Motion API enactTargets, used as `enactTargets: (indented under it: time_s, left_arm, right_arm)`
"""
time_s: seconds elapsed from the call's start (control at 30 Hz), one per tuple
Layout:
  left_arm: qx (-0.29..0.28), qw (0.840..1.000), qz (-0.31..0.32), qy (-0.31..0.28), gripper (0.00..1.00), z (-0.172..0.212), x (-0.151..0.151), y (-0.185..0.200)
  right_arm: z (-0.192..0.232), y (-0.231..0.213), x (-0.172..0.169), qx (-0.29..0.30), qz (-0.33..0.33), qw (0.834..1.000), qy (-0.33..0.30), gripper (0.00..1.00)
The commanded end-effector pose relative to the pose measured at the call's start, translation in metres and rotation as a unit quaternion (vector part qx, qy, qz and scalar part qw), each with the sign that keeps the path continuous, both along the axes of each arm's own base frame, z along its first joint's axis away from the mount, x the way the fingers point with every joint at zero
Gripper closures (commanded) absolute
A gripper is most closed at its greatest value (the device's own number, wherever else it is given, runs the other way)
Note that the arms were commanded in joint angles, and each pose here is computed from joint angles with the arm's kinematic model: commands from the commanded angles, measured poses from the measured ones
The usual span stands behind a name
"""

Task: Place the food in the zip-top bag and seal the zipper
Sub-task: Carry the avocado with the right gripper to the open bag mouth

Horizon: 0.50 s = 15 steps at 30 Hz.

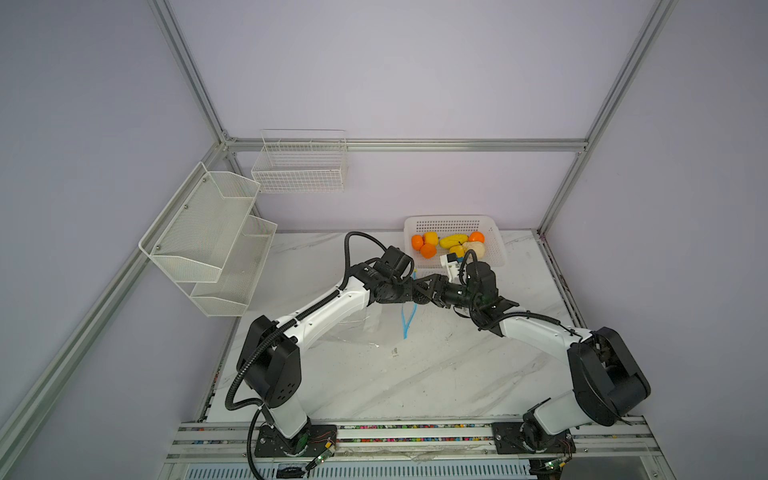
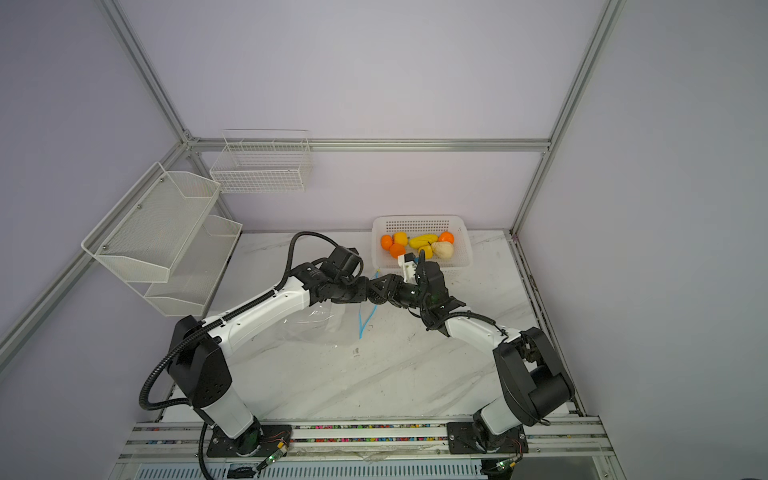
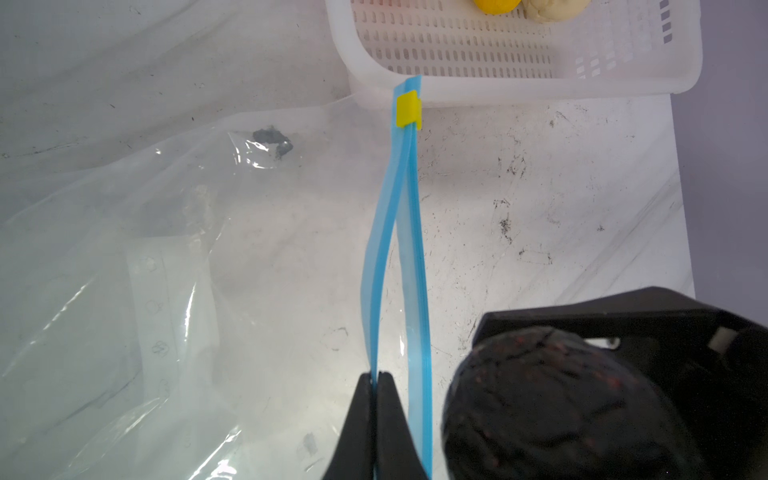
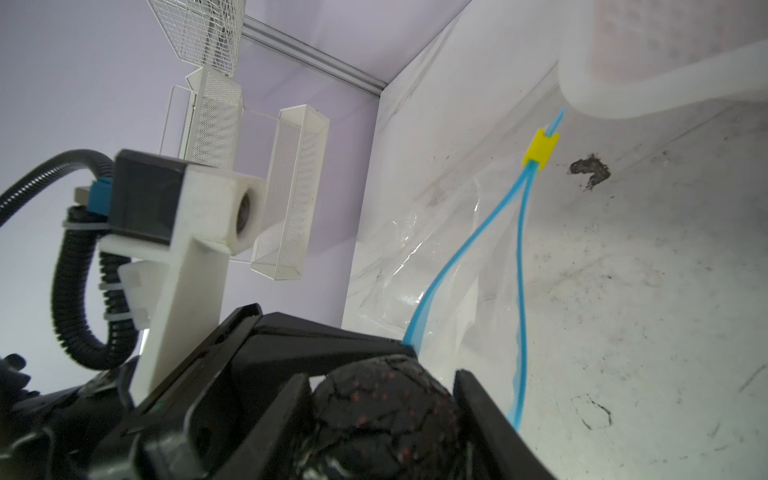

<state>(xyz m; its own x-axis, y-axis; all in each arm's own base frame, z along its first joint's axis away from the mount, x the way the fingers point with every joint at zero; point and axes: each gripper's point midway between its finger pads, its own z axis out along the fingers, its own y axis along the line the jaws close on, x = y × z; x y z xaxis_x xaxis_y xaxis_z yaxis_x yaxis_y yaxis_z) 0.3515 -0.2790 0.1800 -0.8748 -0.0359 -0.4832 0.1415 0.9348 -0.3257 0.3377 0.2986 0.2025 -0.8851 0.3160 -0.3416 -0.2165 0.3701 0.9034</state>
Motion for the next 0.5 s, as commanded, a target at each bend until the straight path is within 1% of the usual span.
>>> enactTargets:
  time_s: [0.0, 0.47]
  left_arm:
    - [-0.041, 0.998, 0.008, -0.043, 1.00, 0.044, 0.007, -0.004]
    - [-0.044, 0.998, 0.011, -0.047, 1.00, 0.048, 0.005, -0.001]
  right_arm:
    - [0.003, 0.004, 0.003, 0.017, -0.004, 1.000, -0.005, 0.59]
    - [-0.030, 0.003, 0.004, -0.016, -0.003, 1.000, 0.012, 0.60]
